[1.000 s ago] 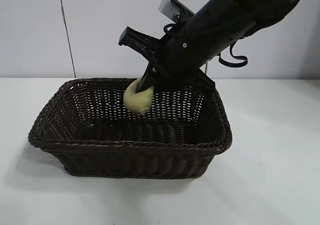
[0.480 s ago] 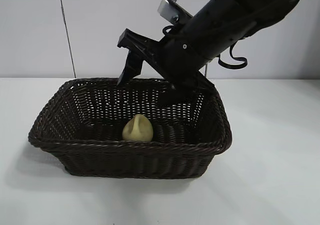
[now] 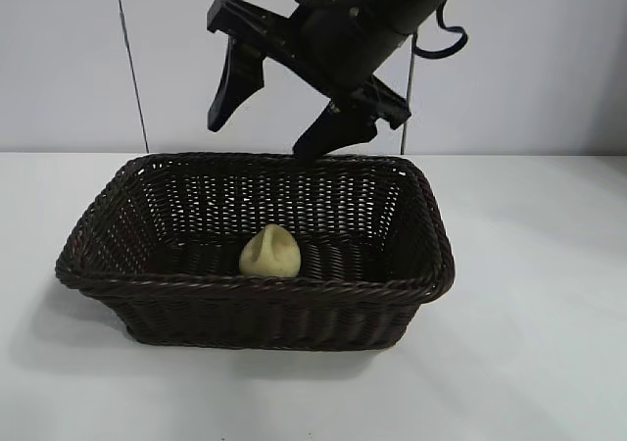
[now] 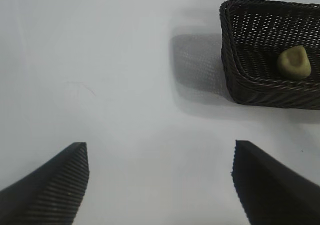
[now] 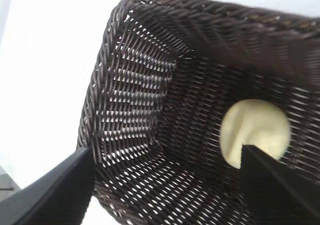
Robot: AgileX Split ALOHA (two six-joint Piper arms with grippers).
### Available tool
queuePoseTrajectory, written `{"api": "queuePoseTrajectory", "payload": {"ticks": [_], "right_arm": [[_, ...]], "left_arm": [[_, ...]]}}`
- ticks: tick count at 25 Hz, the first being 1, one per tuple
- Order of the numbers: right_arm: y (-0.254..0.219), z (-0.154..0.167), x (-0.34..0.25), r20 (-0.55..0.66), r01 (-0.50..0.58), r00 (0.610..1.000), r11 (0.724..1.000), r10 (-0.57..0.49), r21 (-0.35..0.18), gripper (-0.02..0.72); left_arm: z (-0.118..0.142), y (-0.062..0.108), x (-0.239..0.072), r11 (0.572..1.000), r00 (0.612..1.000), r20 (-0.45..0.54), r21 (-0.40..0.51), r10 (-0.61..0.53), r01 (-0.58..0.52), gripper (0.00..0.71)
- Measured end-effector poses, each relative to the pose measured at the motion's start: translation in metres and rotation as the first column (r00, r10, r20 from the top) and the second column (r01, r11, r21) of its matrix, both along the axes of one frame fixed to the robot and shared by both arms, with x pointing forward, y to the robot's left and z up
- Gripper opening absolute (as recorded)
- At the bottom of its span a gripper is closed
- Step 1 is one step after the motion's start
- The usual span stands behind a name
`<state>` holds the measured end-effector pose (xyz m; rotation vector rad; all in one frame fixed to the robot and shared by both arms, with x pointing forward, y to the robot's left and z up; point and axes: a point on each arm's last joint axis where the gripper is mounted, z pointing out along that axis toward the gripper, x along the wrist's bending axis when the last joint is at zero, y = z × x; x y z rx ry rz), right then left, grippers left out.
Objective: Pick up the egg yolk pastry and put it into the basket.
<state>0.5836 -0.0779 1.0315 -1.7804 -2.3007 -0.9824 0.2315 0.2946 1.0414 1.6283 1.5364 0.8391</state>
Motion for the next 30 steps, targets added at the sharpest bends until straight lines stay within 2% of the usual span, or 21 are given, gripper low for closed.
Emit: {"api": "queuePoseTrajectory", "payload": {"ticks": [4, 11, 18, 23, 25, 30], "right_arm": [[-0.031, 0.013, 0.015, -0.018, 0.035, 0.999, 0.994, -0.038, -0.106, 0.571], [-0.102, 0.019, 0.037, -0.064, 0.150, 0.984, 0.964, -0.167, -0.220, 0.570], [-0.179, 0.014, 0.043, -0.127, 0.259, 0.940, 0.906, -0.315, -0.335, 0.570], [-0.218, 0.012, 0.037, -0.185, 0.275, 0.905, 0.859, -0.383, -0.432, 0.570], [-0.223, 0.011, 0.036, -0.181, 0.272, 0.904, 0.847, -0.388, -0.457, 0.570], [-0.224, 0.014, 0.035, -0.175, 0.274, 0.905, 0.845, -0.388, -0.459, 0.570]], "left_arm": [[0.000, 0.000, 0.000, 1.000, 1.000, 0.000, 0.000, 0.000, 0.000, 0.571], [0.000, 0.000, 0.000, 1.000, 1.000, 0.000, 0.000, 0.000, 0.000, 0.571], [0.000, 0.000, 0.000, 1.000, 1.000, 0.000, 0.000, 0.000, 0.000, 0.571], [0.000, 0.000, 0.000, 1.000, 1.000, 0.000, 0.000, 0.000, 0.000, 0.571], [0.000, 0.000, 0.000, 1.000, 1.000, 0.000, 0.000, 0.000, 0.000, 0.571], [0.000, 0.000, 0.000, 1.000, 1.000, 0.000, 0.000, 0.000, 0.000, 0.571]]}}
